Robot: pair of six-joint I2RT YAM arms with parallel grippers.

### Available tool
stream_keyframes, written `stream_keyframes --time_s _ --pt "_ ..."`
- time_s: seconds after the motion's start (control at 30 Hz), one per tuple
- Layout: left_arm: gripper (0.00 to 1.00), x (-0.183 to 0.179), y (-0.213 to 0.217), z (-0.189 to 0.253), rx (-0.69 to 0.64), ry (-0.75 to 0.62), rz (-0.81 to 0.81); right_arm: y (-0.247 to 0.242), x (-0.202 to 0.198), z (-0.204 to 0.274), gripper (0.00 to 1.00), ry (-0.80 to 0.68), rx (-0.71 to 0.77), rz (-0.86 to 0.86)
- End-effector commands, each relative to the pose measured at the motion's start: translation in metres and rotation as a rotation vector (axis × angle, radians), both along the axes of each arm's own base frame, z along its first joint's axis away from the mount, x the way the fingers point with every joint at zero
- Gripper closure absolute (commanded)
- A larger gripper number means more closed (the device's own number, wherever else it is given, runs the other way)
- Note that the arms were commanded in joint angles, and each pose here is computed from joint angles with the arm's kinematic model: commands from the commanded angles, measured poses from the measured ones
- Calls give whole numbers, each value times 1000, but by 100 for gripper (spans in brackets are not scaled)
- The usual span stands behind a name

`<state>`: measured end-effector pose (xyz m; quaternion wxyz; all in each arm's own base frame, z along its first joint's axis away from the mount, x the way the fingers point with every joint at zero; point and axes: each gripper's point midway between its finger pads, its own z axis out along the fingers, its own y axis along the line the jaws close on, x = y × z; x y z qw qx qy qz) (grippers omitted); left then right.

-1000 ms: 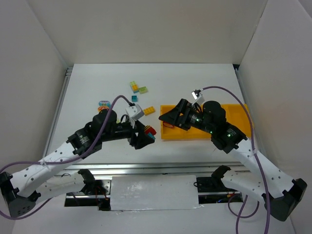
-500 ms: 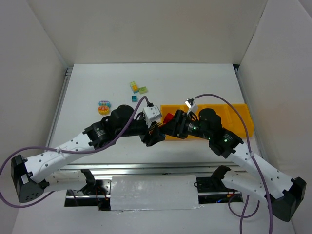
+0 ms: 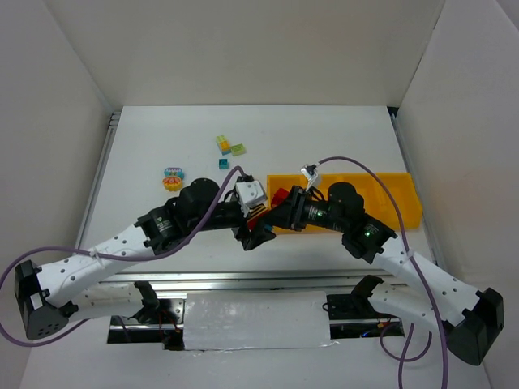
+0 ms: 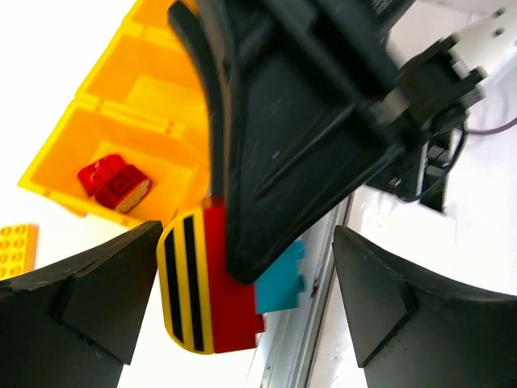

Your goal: Sort the legos into containers by color

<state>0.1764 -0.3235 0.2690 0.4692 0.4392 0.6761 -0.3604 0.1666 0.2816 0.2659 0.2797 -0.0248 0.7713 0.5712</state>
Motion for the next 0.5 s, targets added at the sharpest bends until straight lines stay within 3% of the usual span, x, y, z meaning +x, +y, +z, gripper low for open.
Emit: stream_keyframes --time_s 0.0,0.1,0.2,0.33,0.37,0.43,0.47 --pt "0 -1 -3 40 -131 -39 24 2 2 29 100 -218 61 28" --pt "0 17 12 65 -160 26 205 -14 21 19 100 -332 -44 -81" --pt "0 13 25 78 -186 88 266 -31 27 21 100 -485 -79 -116" --pt "1 3 37 90 -230 144 295 -33 -4 29 100 -736 -49 69" --pt "0 -3 38 94 -244 151 272 -28 -33 31 100 -801 -9 228" --pt "1 -16 35 95 -252 175 203 -30 -52 38 100 -875 7 331" --pt "0 -34 28 96 -255 180 87 -31 -66 42 100 -901 16 407"
